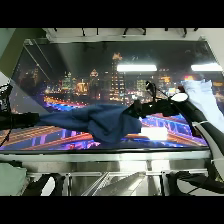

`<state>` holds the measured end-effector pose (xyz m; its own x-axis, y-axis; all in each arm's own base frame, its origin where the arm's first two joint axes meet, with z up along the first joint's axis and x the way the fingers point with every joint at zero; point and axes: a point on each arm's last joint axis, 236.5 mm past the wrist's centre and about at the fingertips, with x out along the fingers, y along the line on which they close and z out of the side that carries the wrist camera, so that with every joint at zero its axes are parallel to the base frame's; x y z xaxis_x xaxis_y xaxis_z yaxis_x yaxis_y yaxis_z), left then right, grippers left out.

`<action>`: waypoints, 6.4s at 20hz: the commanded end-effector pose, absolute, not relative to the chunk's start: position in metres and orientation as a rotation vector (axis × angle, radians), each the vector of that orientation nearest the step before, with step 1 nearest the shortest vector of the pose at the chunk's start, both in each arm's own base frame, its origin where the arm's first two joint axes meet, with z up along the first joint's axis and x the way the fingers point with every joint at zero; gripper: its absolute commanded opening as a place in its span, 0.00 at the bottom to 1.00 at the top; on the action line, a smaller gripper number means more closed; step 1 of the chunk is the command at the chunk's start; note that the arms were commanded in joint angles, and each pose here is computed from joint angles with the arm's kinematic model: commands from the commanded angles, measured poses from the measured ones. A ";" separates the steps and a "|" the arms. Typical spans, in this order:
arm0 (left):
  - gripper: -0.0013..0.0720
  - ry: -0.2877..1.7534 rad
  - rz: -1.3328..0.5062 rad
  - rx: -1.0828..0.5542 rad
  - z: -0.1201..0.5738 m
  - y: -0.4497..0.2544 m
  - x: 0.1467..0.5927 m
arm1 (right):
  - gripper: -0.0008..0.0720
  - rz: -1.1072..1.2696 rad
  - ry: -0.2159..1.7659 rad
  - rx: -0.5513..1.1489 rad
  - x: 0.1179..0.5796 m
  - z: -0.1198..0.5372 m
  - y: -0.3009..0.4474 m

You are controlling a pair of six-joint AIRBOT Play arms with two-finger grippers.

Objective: Fold the shirts.

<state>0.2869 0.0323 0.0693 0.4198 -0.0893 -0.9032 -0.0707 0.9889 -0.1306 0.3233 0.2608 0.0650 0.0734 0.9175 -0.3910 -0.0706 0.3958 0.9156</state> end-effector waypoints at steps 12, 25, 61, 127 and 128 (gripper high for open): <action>0.03 0.813 0.109 0.165 0.214 0.049 0.257 | 0.04 0.952 1.197 0.503 0.335 0.160 0.207; 0.03 0.656 0.025 0.390 0.305 -0.001 0.441 | 0.04 0.849 1.171 0.211 0.332 0.138 0.246; 0.90 1.466 -0.441 -0.641 -0.069 -0.230 0.201 | 0.98 0.610 1.250 0.396 0.388 0.096 0.164; 0.03 0.881 -0.482 -0.288 0.231 -0.127 0.414 | 0.75 0.655 1.578 0.972 0.242 -0.073 0.338; 0.03 0.881 -0.481 -0.288 0.231 -0.127 0.414 | 0.75 0.644 1.562 0.984 0.244 -0.073 0.344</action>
<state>0.4135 -0.1276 0.2304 0.5379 -0.5143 -0.6680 0.2816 0.8565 -0.4326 0.2412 0.3318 -0.0682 -0.0684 0.8678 -0.4921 0.2348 0.4934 0.8375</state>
